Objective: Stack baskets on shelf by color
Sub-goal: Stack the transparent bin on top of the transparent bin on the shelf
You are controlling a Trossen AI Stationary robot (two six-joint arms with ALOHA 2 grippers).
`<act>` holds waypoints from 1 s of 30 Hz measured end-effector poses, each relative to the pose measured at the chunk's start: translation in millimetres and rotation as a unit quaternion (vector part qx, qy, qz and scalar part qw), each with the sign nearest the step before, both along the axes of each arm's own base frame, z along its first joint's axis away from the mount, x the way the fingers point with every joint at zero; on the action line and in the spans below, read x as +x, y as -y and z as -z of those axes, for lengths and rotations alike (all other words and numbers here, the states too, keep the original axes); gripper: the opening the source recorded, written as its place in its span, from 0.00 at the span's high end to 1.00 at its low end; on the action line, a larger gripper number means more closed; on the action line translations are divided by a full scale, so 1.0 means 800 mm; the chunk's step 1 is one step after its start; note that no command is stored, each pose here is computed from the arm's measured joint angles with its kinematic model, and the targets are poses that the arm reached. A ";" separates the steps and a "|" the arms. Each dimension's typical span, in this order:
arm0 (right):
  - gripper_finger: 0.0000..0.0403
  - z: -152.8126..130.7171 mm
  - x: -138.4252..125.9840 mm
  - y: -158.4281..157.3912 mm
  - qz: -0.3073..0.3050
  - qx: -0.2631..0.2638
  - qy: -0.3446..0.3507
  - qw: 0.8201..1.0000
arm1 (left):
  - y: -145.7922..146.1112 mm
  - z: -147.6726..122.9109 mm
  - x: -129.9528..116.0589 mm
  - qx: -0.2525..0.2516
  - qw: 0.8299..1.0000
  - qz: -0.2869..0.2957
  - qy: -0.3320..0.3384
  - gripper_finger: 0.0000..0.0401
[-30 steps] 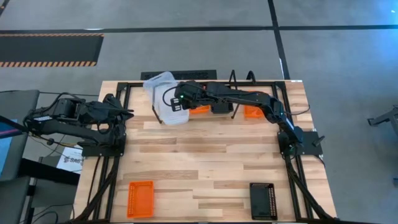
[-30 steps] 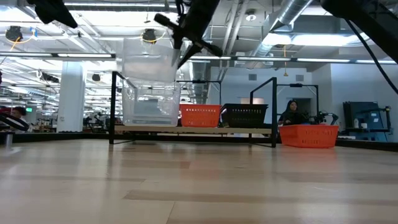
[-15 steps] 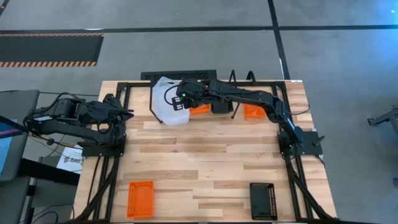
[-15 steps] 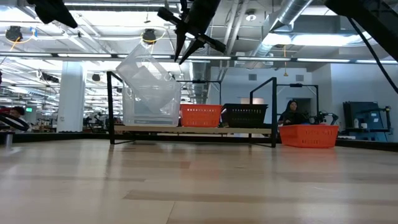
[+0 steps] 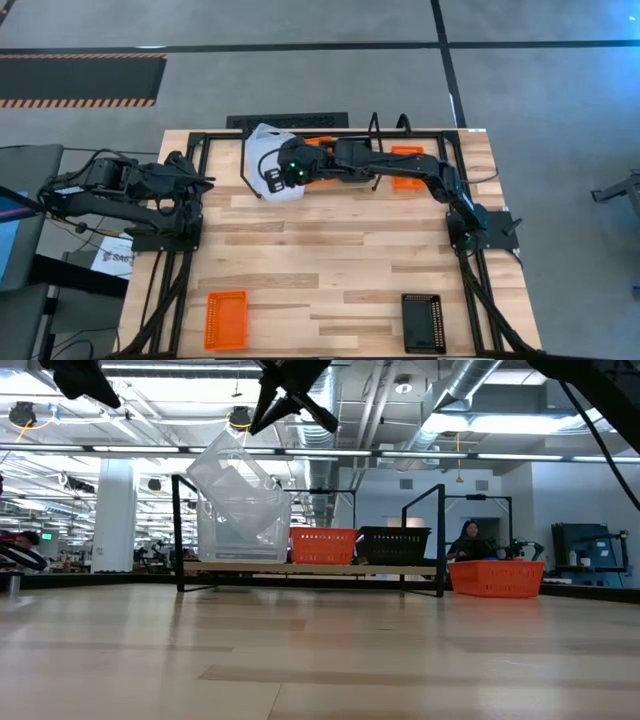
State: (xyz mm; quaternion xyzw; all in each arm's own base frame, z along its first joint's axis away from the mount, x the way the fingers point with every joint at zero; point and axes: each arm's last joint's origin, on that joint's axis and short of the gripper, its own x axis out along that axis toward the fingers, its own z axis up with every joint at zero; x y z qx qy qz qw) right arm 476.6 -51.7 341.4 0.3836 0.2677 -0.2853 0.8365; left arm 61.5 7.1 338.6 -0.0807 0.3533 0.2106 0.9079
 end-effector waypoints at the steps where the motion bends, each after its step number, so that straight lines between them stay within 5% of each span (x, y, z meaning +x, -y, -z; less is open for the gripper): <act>1: 0.96 0.000 0.000 -0.002 -0.008 -0.006 -0.003 1.000 | 0.000 0.000 0.000 0.000 1.000 0.000 0.000 1.00; 8: 0.95 0.002 -0.001 -0.009 -0.107 -0.043 -0.032 0.993 | 0.000 0.000 0.000 0.000 1.000 0.000 0.000 1.00; 16: 0.83 0.018 -0.010 0.013 -0.179 -0.018 -0.089 0.980 | 0.000 0.000 0.000 -0.001 1.000 -0.003 0.000 1.00; 26: 0.81 0.024 -0.021 0.035 -0.242 -0.044 -0.132 0.960 | -0.002 -0.001 -0.001 -0.007 0.998 -0.057 0.018 1.00; 30: 0.81 0.023 -0.022 0.041 -0.272 -0.009 -0.112 0.956 | -0.003 -0.001 -0.001 -0.006 0.997 -0.076 0.024 1.00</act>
